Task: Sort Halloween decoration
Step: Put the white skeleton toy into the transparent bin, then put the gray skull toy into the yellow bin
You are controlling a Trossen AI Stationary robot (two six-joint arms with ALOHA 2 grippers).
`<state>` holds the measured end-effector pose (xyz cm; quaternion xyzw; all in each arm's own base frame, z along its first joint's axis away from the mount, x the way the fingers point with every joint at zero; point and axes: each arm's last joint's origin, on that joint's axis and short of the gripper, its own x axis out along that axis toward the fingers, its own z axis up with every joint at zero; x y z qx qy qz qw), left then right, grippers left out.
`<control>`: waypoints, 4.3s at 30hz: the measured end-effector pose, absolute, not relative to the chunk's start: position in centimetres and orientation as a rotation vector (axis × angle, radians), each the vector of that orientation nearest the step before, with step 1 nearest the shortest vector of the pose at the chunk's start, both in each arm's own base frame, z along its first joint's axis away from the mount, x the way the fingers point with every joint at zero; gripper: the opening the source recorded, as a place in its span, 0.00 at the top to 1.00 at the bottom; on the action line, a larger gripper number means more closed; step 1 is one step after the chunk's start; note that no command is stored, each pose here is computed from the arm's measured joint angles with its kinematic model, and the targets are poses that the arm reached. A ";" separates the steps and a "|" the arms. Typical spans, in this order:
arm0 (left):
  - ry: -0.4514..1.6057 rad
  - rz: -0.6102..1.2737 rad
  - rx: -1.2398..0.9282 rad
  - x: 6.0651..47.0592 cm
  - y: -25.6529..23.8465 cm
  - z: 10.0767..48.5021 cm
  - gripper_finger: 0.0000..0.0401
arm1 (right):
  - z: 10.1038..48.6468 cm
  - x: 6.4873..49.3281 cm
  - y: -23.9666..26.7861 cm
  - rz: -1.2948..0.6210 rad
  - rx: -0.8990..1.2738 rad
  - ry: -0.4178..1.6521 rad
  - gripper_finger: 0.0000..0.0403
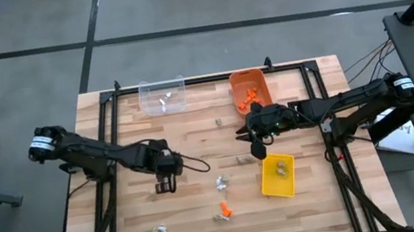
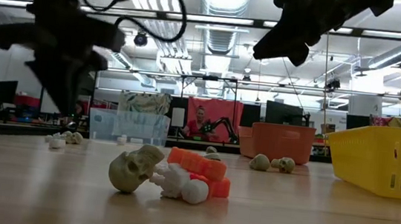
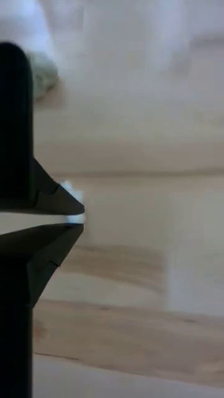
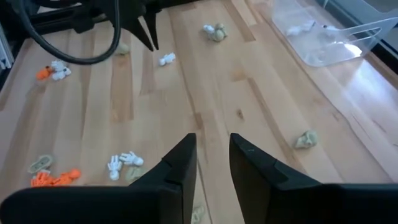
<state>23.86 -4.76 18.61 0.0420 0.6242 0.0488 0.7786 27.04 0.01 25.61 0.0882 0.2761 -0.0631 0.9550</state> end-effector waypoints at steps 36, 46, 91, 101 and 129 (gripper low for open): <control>1.311 0.183 0.128 21.5 -4.0 13.2 0.94 | 25.4 27.0 0.0 -0.132 0.193 0.564 0.80; 1.273 0.217 0.112 21.5 -3.9 13.7 0.99 | 25.4 27.0 0.0 -0.133 0.193 0.566 0.78; 1.161 0.666 -0.281 21.9 24.5 19.0 0.84 | 25.4 27.0 0.0 -0.131 0.190 0.555 0.80; 1.133 0.674 -0.269 21.8 24.2 20.0 0.73 | 25.5 27.1 0.0 -0.132 0.198 0.548 0.78; 0.675 0.269 -0.049 26.3 6.3 28.1 0.73 | 26.0 27.3 -0.2 -0.215 0.302 0.470 0.83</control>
